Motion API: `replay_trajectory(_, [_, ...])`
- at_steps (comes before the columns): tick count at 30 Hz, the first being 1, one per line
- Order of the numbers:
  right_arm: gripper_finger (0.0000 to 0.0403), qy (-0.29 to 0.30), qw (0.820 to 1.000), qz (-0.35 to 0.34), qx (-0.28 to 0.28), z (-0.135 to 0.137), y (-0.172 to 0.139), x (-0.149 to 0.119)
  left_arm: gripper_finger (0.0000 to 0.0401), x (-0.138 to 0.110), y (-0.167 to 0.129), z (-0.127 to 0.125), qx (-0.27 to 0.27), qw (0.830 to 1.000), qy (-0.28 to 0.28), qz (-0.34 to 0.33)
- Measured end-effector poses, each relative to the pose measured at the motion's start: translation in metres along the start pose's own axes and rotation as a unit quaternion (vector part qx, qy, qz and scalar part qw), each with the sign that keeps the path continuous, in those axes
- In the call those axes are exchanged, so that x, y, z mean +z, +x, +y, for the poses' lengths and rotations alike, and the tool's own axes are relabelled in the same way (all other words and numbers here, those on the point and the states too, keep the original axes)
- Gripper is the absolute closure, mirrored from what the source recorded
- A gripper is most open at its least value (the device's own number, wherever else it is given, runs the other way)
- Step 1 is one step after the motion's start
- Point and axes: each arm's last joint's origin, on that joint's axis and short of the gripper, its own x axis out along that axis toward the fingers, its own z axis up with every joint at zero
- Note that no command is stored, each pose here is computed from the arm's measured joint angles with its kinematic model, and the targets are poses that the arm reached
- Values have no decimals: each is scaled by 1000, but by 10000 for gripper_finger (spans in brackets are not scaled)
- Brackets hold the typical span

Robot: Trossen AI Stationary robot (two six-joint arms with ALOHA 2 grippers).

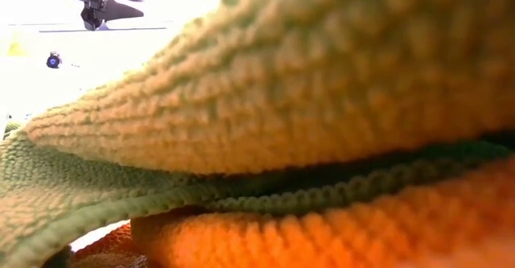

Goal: Sort microfiber towel by color & place in baskets
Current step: Put the green microfiber cloth into the right transparent bin

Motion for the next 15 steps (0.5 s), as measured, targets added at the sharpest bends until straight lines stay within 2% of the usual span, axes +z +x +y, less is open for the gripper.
replay_trajectory(6, [255,-7,996,-75,-56,-5,11,26,216,1,-1,0,-1,1000,14,-5])
replay_trajectory(9, [255,-28,994,-83,-67,-7,14,36,216,2,-4,-1,-2,1000,22,-11])
replay_trajectory(12, [255,-35,994,-83,-59,-9,16,44,216,3,-7,-2,-3,999,41,-21])
replay_trajectory(15, [255,-52,995,-84,-19,-6,16,53,216,4,-10,-2,-4,998,60,-27])
